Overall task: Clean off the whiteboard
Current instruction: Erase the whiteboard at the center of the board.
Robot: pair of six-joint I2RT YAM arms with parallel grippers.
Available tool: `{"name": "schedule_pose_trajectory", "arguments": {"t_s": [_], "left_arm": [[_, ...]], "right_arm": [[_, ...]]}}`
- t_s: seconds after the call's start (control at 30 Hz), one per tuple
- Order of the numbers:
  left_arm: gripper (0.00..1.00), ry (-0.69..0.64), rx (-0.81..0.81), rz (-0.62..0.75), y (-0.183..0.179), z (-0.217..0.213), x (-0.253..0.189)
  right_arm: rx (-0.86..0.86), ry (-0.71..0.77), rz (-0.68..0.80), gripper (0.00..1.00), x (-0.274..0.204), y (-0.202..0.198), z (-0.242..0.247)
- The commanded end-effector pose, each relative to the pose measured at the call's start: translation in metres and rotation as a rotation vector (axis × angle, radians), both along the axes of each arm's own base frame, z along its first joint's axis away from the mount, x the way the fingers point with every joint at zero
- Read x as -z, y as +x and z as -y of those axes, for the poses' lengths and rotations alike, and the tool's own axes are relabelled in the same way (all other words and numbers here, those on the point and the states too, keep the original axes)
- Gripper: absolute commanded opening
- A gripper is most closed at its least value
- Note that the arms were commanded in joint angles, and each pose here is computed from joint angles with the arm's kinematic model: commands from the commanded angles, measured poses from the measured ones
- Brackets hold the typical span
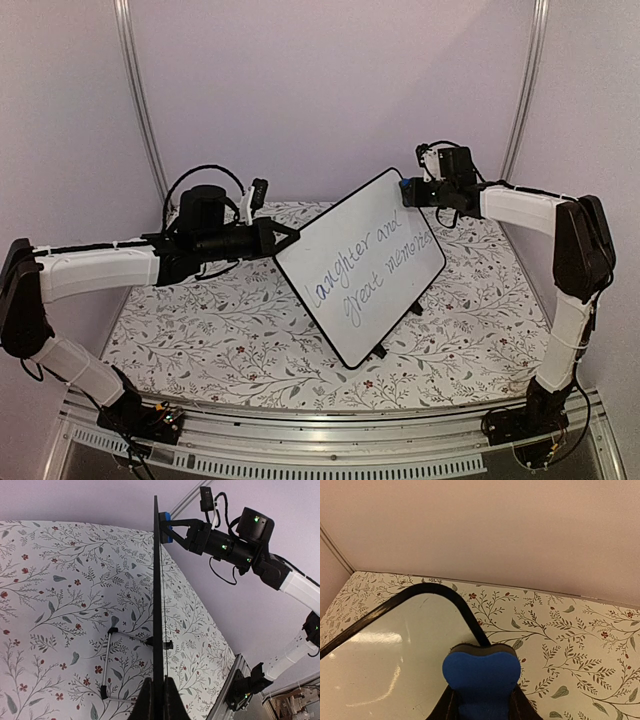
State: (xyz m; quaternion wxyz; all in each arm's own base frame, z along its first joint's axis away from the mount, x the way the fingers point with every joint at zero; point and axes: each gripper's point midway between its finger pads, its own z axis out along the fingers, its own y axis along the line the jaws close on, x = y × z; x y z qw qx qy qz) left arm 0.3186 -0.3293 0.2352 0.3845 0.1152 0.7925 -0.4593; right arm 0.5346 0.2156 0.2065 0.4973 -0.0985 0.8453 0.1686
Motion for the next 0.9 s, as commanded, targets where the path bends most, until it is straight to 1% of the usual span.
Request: {"name": "schedule_pose_trajectory", "arguments": {"t_s": [0.0, 0.4, 0.87], "left_arm": [[0.0, -0.025, 0.236, 0.059, -0.044, 0.034, -0.014], [0.0, -0.032, 0.244, 0.06, -0.045, 0.034, -0.016], [0.0, -0.034, 0.245, 0.057, -0.046, 0.035, -0.015]], "right_arm": [[-0.017, -0.012, -0.003, 0.17, 0.014, -0.003, -0.008], [-0.033, -0.008, -0.017, 0.17, 0.018, -0.007, -0.011], [-0.07, 0.012, -0.011, 0.17, 0.012, -0.013, -0.026]]}}
